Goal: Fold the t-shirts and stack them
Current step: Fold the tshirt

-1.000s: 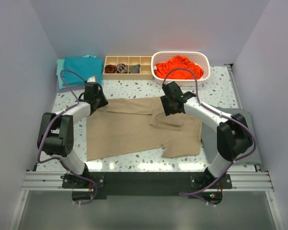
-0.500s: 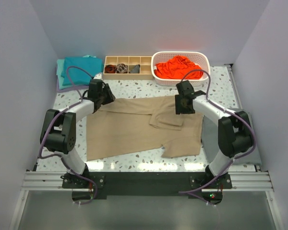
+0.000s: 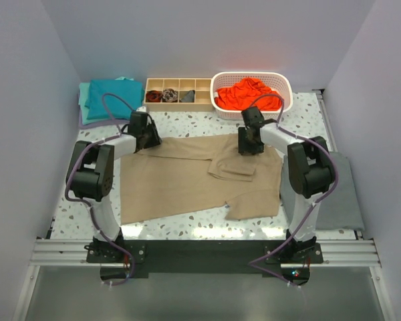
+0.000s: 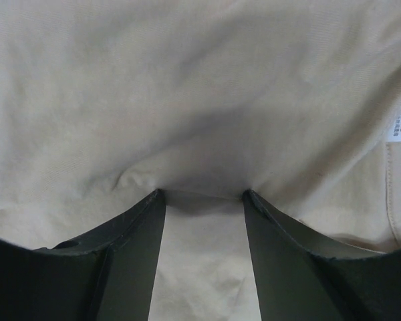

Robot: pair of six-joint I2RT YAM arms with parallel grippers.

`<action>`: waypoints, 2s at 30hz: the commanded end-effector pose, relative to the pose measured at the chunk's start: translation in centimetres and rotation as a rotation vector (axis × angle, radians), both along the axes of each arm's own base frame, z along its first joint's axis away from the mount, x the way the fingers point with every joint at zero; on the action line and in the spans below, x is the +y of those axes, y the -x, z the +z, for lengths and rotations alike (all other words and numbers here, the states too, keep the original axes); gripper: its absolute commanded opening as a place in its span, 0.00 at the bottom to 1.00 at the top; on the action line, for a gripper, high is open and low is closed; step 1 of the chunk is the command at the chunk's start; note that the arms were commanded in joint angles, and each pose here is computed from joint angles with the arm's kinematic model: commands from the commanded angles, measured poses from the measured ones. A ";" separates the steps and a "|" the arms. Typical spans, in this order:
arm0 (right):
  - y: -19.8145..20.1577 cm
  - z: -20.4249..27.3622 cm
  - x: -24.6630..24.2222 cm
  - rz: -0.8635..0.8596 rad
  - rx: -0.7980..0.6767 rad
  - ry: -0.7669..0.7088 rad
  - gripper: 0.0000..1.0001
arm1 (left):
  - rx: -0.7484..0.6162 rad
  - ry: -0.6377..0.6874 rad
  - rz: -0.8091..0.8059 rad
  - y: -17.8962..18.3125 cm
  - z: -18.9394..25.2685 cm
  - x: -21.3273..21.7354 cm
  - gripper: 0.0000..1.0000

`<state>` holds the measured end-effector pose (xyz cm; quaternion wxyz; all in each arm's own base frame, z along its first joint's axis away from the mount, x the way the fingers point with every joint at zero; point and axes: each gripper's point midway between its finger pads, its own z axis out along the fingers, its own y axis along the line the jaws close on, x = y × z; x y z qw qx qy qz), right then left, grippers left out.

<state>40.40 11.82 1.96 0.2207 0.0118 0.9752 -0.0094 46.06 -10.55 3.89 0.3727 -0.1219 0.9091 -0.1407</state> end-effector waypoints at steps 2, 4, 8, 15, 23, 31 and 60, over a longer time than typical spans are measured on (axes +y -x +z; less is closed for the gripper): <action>-2.4 -0.5 -1.0 -0.069 -0.022 -0.014 0.55 | 0.125 -0.113 0.084 1.9 -4.0 3.0 0.38; -2.4 -1.7 -2.4 -0.106 0.012 0.000 0.55 | 0.148 -0.113 0.110 2.0 -4.8 4.3 0.38; -2.1 -3.4 -3.9 -0.163 0.068 -0.019 0.55 | 0.157 -0.100 0.119 0.6 -5.4 6.1 0.38; -0.6 -2.9 -2.2 -0.123 0.096 -0.127 0.55 | 0.090 -0.093 0.041 -2.6 -4.6 6.0 0.39; 2.4 -1.9 -1.0 -0.049 0.136 -0.125 0.56 | 0.065 -0.096 -0.070 -6.3 -3.6 4.9 0.40; 5.1 0.8 0.6 -0.005 0.076 -0.091 0.57 | 0.081 -0.177 -0.121 -7.9 -2.2 5.6 0.42; 18.9 7.0 0.1 -0.021 0.026 -0.261 0.61 | -0.016 -0.075 0.273 16.8 4.7 6.3 0.57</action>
